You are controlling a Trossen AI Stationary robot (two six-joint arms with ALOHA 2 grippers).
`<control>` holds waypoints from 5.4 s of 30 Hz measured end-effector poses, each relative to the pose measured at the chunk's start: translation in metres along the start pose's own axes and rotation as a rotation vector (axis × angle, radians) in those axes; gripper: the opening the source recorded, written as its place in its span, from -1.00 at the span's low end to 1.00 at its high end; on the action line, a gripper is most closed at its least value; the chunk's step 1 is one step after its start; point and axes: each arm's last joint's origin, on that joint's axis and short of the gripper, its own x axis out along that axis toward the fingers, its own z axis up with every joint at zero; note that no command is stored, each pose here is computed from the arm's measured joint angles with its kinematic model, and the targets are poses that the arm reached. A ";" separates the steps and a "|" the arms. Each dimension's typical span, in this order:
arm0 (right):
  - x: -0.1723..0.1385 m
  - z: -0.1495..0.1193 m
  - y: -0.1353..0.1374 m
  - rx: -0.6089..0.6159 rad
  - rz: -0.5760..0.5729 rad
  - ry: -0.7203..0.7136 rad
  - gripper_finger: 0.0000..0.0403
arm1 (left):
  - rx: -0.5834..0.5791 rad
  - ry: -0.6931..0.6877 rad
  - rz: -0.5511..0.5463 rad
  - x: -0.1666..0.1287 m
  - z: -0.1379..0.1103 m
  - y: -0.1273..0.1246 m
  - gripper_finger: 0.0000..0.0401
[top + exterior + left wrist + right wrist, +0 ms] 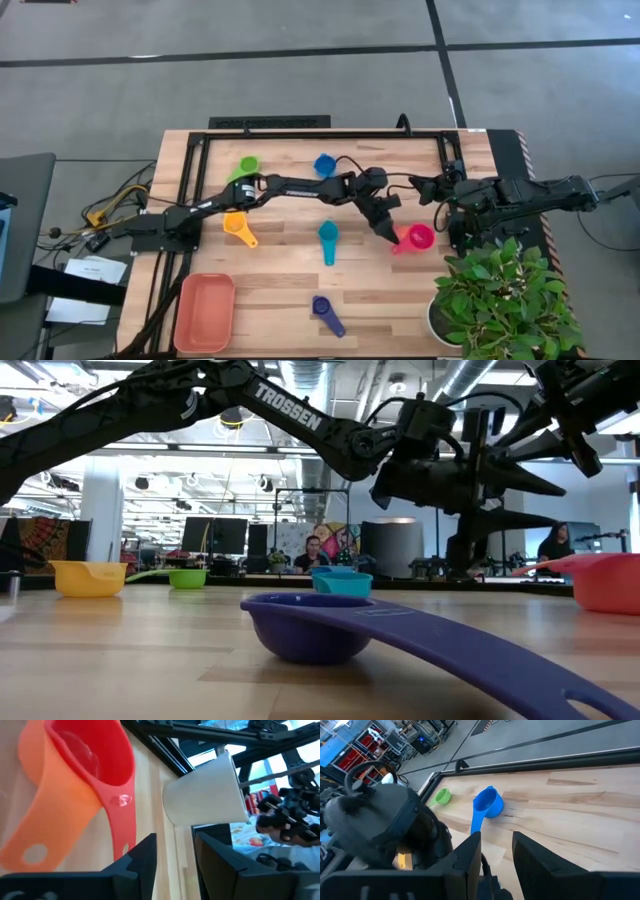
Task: Nest measuring cups in basket
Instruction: Stack the pink measuring cup on top of the orange measuring cup, then stack the blue measuring cup on top of the pink measuring cup
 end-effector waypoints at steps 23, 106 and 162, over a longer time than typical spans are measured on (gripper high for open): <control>-0.001 -0.015 0.002 -0.124 0.111 0.294 -0.43 | 0.577 0.046 0.613 -0.019 -0.005 -0.010 -0.37; 0.049 -0.113 0.042 -0.309 0.098 0.721 -0.67 | 0.406 0.113 0.894 -0.048 0.008 -0.031 -0.37; 0.072 -0.020 0.032 0.019 0.081 0.215 0.12 | -0.030 -0.425 1.222 -0.255 -0.045 -0.006 -0.37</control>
